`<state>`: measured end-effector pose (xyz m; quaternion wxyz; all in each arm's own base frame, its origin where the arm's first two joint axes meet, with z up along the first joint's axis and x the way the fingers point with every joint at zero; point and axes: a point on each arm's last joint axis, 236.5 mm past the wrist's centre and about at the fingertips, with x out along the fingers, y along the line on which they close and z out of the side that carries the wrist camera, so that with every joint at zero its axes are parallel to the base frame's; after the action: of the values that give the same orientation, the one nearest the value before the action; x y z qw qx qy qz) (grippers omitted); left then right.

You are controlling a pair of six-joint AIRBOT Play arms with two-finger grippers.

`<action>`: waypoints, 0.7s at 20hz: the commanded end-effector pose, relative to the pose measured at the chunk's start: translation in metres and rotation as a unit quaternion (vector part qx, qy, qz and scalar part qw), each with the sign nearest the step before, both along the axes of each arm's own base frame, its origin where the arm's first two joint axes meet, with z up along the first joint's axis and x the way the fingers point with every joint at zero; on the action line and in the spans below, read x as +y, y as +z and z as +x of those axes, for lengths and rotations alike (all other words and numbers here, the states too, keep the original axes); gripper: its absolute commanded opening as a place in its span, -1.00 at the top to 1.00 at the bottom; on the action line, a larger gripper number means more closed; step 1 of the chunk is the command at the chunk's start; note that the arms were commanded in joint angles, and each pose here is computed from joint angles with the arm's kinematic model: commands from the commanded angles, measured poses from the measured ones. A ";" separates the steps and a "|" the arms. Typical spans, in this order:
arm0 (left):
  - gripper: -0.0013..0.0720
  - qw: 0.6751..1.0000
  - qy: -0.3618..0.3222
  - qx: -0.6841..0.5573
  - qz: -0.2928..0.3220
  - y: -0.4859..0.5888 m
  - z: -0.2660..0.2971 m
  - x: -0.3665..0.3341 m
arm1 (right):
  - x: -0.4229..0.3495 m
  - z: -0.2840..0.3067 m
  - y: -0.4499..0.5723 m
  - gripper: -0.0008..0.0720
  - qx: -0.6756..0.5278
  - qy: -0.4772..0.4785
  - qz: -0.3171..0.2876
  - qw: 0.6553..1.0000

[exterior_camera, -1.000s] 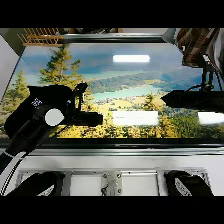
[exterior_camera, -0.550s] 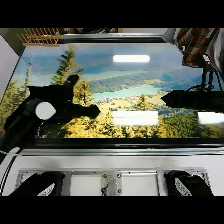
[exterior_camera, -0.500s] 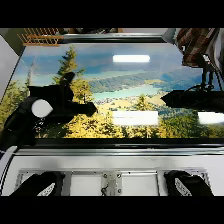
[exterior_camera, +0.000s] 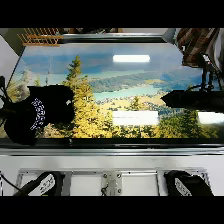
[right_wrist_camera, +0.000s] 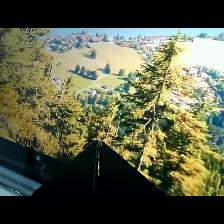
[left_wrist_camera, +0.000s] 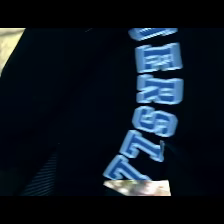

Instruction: Fold the clothes and pants, and hang the long-sleeved shirts on hangers.

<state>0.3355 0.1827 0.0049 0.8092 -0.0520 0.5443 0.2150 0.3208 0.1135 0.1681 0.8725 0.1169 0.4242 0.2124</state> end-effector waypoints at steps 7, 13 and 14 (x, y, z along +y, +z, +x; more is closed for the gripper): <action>-0.98 0.995 0.040 0.089 -0.024 -0.100 -0.025 0.044 | 0.000 0.000 0.000 0.94 0.000 0.001 0.000 1.000; 0.95 0.996 0.048 0.066 -0.032 -0.080 -0.020 0.032 | 0.000 0.000 0.000 0.94 0.000 0.001 0.000 1.000; 0.95 0.998 0.037 0.037 -0.028 -0.061 -0.008 0.022 | 0.000 0.000 0.000 0.94 0.000 0.001 0.000 1.000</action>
<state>0.3130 0.2198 -0.0798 0.7540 -0.0784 0.6065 0.2398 0.3208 0.1135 0.1681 0.8725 0.1167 0.4241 0.2125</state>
